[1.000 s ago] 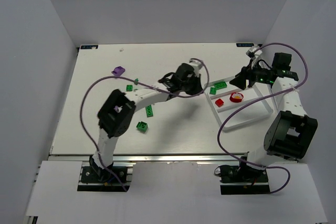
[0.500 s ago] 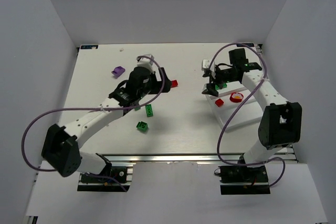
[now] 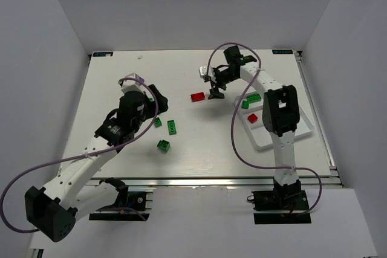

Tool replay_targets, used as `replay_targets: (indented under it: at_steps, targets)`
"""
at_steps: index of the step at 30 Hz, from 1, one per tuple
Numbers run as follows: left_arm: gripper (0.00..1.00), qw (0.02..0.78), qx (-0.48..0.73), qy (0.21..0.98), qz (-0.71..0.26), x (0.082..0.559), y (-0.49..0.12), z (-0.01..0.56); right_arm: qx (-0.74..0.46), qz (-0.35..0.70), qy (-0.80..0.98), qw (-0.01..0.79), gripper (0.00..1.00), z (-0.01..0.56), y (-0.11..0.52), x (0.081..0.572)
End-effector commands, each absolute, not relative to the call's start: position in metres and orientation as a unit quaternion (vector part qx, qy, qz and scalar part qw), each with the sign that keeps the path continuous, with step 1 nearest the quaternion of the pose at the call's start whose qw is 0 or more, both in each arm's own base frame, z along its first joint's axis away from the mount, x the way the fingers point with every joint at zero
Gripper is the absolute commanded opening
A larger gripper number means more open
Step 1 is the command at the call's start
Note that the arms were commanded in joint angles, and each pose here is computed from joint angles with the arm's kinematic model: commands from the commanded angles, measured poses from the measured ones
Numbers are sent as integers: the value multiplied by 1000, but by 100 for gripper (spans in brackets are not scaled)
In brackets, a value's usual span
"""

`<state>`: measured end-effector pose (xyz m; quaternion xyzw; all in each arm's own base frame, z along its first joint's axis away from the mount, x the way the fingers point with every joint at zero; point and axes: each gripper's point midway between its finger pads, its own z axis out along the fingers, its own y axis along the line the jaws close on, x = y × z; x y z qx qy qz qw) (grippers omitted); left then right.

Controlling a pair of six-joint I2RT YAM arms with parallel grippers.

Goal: Sort the legos into containers by color

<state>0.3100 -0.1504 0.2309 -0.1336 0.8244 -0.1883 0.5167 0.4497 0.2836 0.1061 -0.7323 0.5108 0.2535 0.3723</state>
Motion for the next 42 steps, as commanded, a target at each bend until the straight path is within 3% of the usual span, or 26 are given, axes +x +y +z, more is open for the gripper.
replay_targets:
  at_steps: [1, 11, 24, 27, 31, 35, 42]
  targets:
    - [98, 514, -169, 825, -164, 298, -129, 223, -753, 258, 492, 354, 89, 104, 307, 441]
    - [98, 520, -194, 820, -138, 289, -110, 223, -707, 245, 566, 346, 86, 67, 335, 471]
    - [98, 515, -201, 823, -132, 290, -108, 217, -707, 249, 577, 325, 78, 38, 333, 471]
    - [98, 514, -200, 824, -132, 290, -108, 216, -706, 252, 578, 322, 71, 35, 333, 469]
    - [98, 513, -200, 824, -135, 291, -109, 215, -709, 255, 579, 313, 52, 32, 331, 465]
    - [98, 512, -201, 824, -138, 291, -110, 215, -712, 268, 573, 306, 40, 33, 331, 458]
    - [98, 517, -201, 819, -148, 294, -114, 217, -720, 276, 544, 331, 20, 86, 330, 442]
